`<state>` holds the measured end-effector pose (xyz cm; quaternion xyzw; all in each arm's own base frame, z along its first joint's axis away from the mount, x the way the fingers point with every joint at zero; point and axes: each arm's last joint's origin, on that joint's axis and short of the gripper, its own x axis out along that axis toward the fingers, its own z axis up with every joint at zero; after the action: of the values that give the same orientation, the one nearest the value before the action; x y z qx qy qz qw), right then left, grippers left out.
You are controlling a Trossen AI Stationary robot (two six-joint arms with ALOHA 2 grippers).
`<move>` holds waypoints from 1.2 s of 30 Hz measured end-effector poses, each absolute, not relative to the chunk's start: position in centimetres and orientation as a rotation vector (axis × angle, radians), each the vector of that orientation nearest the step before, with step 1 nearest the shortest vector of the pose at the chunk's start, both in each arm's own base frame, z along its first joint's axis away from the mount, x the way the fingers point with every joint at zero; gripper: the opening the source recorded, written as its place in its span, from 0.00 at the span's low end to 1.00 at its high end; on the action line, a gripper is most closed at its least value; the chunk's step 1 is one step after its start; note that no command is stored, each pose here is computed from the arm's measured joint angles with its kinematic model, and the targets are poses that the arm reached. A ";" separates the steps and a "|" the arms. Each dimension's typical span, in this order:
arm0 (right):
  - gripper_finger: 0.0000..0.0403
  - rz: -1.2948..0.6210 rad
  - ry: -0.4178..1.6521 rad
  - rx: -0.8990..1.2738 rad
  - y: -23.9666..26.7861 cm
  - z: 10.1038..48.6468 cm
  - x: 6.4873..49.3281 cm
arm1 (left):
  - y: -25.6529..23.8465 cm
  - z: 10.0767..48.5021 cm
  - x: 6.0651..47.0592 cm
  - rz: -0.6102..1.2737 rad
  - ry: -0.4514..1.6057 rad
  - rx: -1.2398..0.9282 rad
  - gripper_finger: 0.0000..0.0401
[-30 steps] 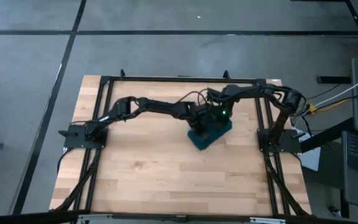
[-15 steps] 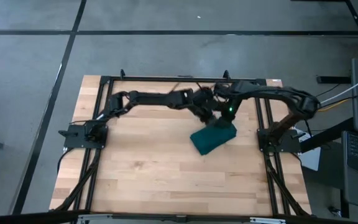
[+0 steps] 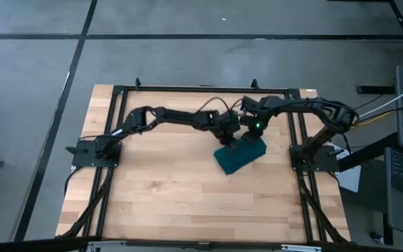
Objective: Fold microfiber towels
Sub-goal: Fold the black towel on the table, then return to Home Position
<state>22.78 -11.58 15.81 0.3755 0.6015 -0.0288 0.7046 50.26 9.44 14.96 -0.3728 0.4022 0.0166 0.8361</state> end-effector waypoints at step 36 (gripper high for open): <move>0.24 -0.165 0.627 0.441 -9.7 34.3 18.0 | 14.6 40.0 38.7 0.201 0.233 -0.423 0.02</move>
<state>18.04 -9.71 34.32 0.2150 0.3055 -0.0803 0.9241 38.68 14.55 39.97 -0.2093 0.1150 0.0995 0.9660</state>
